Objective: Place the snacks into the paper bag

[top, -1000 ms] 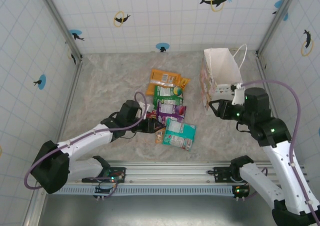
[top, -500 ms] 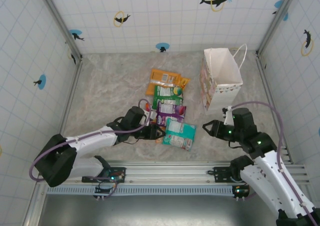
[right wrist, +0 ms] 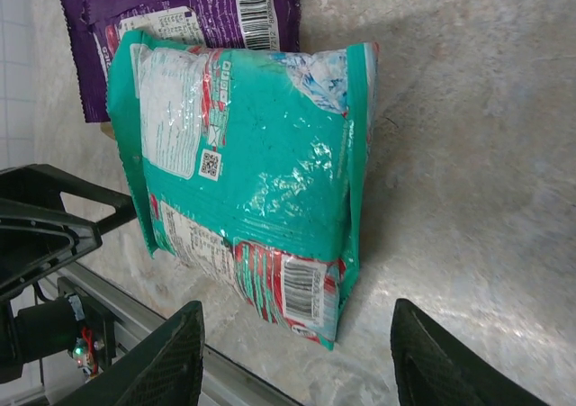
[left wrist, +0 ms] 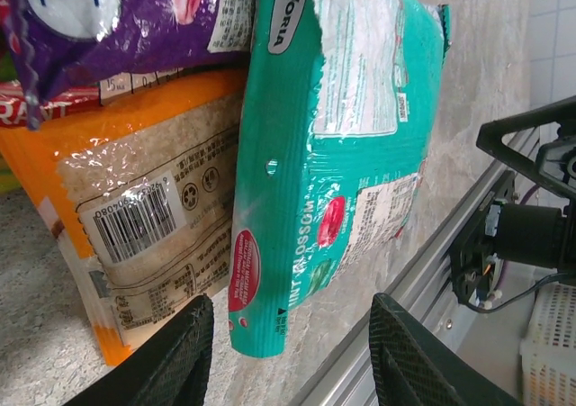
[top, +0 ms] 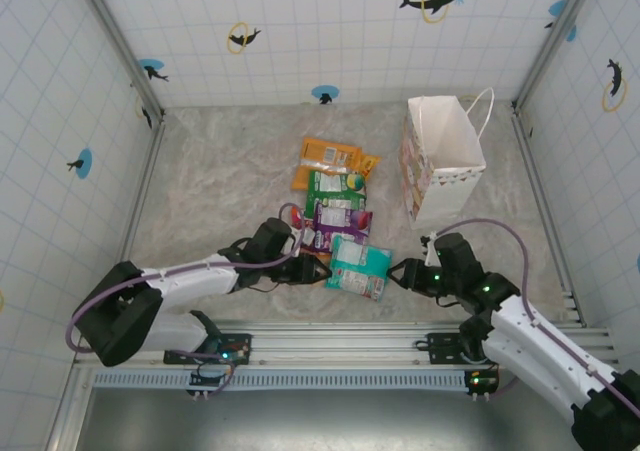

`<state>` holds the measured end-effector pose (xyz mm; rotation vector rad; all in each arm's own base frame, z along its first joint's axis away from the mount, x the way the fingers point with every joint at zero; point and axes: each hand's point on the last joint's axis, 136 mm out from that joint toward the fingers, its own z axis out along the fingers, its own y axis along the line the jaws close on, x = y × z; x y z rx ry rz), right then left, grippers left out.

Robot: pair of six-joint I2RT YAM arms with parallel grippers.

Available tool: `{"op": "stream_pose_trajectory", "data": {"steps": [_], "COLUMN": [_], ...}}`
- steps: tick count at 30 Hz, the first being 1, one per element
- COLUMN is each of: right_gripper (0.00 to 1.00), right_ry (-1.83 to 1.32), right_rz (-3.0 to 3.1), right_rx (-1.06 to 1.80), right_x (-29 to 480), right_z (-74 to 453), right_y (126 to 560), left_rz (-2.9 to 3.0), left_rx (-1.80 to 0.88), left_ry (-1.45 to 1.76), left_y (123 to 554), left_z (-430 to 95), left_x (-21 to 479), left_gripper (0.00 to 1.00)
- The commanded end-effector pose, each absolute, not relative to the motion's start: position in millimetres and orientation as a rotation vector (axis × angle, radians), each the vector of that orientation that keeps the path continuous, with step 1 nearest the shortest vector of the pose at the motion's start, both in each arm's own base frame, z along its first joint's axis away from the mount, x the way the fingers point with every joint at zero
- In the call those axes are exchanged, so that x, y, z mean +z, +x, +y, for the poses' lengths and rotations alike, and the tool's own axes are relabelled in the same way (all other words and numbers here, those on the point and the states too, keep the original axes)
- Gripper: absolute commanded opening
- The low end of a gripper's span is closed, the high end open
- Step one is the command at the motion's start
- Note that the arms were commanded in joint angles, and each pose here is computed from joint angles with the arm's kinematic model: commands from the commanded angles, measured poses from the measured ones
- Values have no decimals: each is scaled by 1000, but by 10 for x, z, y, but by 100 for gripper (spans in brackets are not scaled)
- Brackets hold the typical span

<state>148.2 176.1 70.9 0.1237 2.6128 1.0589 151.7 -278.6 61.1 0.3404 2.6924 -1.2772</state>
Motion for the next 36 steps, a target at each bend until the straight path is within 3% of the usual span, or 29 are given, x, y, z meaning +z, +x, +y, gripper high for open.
{"op": "stream_pose_trajectory", "data": {"steps": [1, 14, 30, 36], "right_gripper": [56, 55, 47, 46], "right_ry": [113, 129, 99, 105], "right_rz": [2548, 2487, 2476, 2454], "right_rx": [1136, 1287, 1363, 1372], "right_x": [714, 493, 469, 480], "right_z": [1879, 1969, 2021, 2011], "right_y": [1562, 1512, 1458, 1461], "left_rz": [2679, 2664, 2657, 2647], "left_rx": [-1304, -1335, -1422, -1435], "left_ry": [373, 392, 458, 486], "left_y": [1533, 1616, 1626, 1634], "left_z": [-2875, -3000, -3276, -3351], "left_x": [647, 634, 653, 697], "left_gripper": [49, 48, 46, 30]}}
